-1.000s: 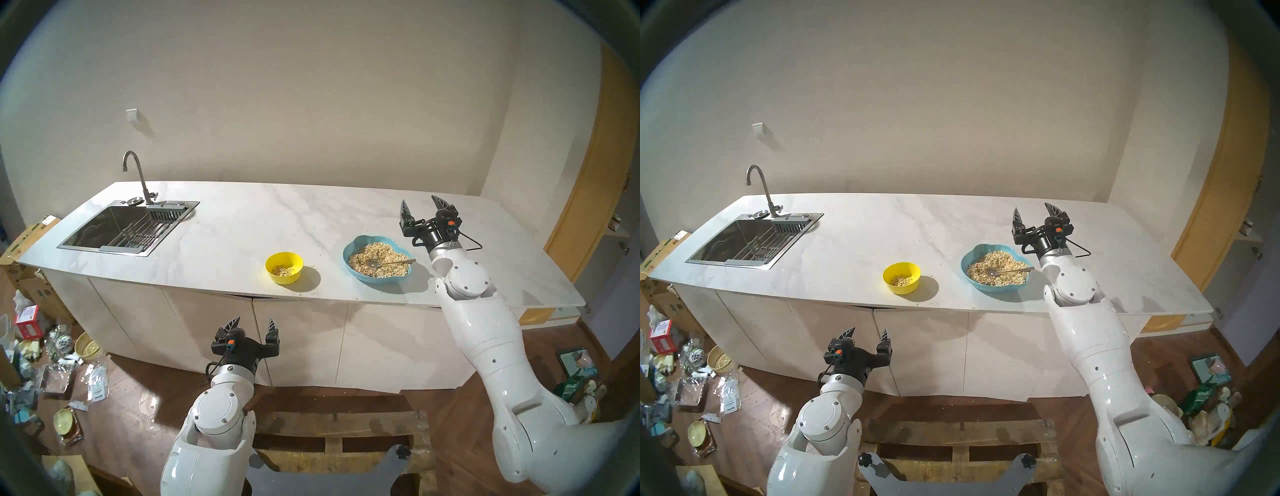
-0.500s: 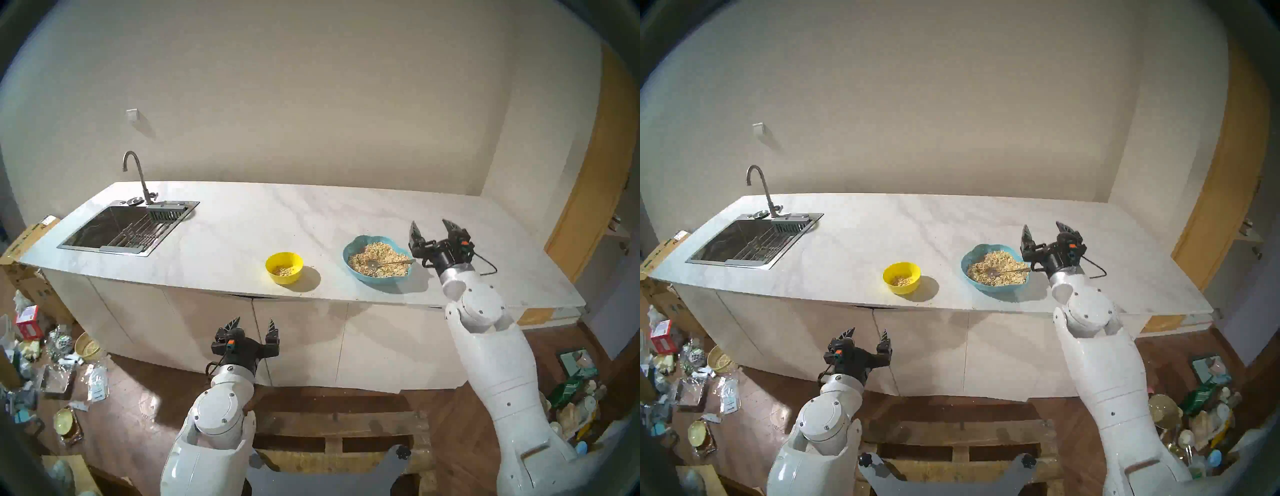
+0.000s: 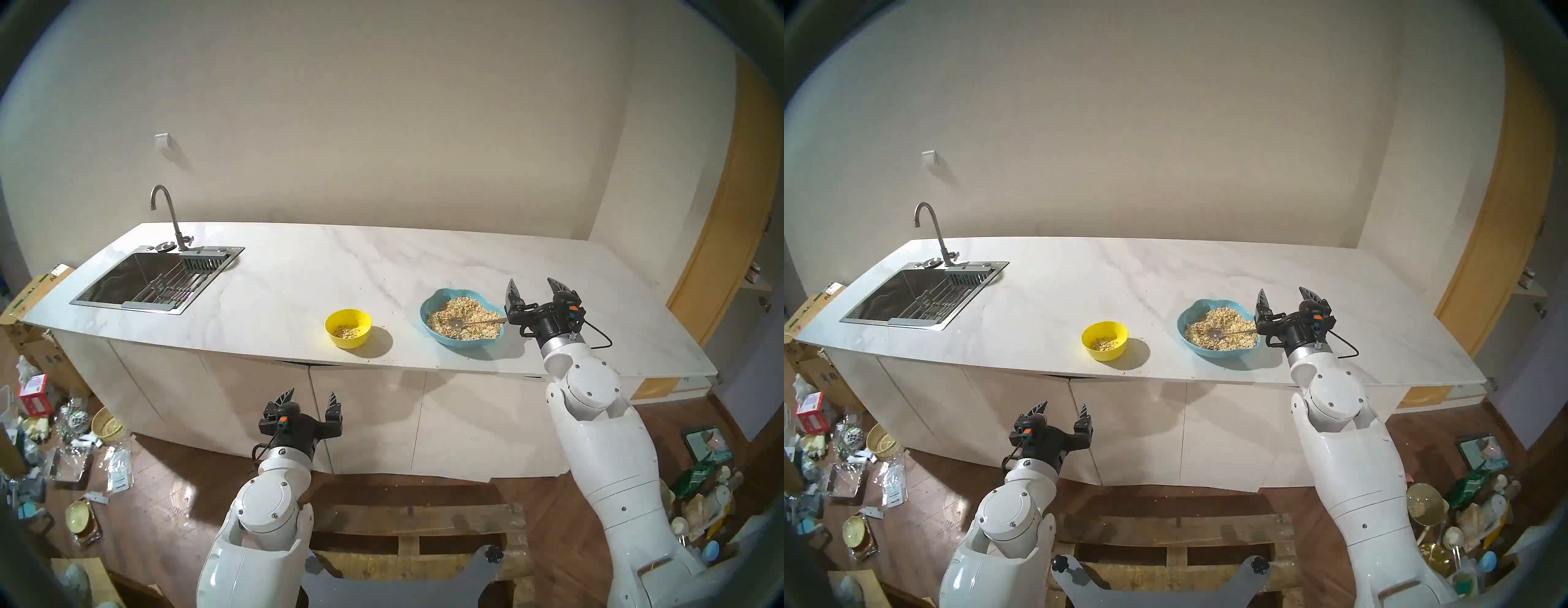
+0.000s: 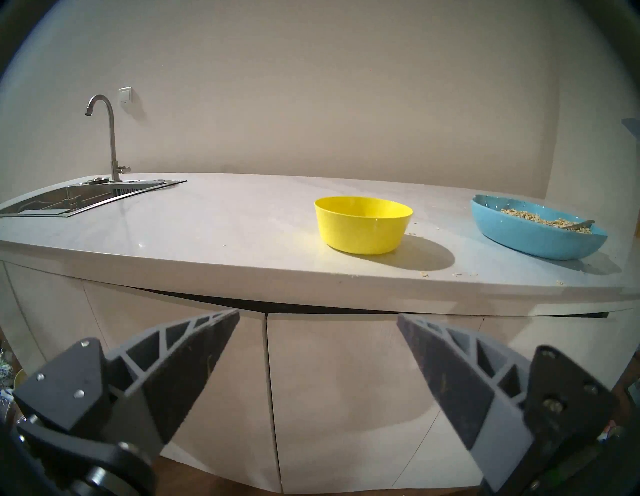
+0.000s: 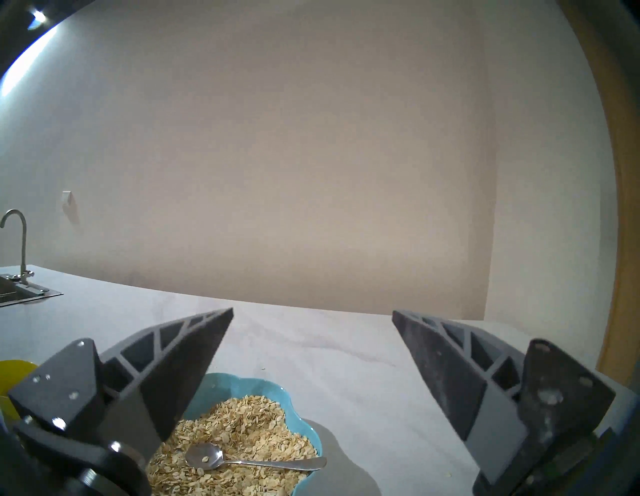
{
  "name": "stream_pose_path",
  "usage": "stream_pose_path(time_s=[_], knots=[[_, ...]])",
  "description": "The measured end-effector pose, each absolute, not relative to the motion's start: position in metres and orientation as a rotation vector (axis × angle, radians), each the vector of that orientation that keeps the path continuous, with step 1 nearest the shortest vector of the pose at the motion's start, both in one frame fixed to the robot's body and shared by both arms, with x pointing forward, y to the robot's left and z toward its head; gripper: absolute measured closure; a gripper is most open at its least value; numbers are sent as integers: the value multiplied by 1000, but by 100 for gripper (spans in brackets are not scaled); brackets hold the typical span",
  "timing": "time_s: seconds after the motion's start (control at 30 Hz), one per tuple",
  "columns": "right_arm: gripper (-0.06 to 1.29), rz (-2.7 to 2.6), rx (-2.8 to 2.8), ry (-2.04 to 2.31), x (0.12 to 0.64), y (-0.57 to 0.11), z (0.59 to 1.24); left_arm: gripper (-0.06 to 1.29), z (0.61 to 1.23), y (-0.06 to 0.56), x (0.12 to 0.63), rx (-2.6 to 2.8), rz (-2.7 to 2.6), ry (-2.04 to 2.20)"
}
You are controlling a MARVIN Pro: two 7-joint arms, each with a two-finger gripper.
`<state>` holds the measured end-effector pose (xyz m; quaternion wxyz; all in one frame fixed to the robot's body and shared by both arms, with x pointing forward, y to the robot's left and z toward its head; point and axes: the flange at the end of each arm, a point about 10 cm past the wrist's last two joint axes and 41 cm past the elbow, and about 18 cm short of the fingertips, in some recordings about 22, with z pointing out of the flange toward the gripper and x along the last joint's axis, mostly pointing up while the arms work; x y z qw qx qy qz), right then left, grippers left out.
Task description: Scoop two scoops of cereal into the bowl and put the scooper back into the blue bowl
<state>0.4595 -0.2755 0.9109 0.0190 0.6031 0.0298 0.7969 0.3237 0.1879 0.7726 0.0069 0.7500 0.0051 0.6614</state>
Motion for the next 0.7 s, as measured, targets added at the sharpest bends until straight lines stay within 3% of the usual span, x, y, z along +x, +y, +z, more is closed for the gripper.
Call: stream_pose_path(time_s=[0.7], knots=[[-1,2508,1834,66,459,-276,914,-1,773,188,324,2346,2069,16]])
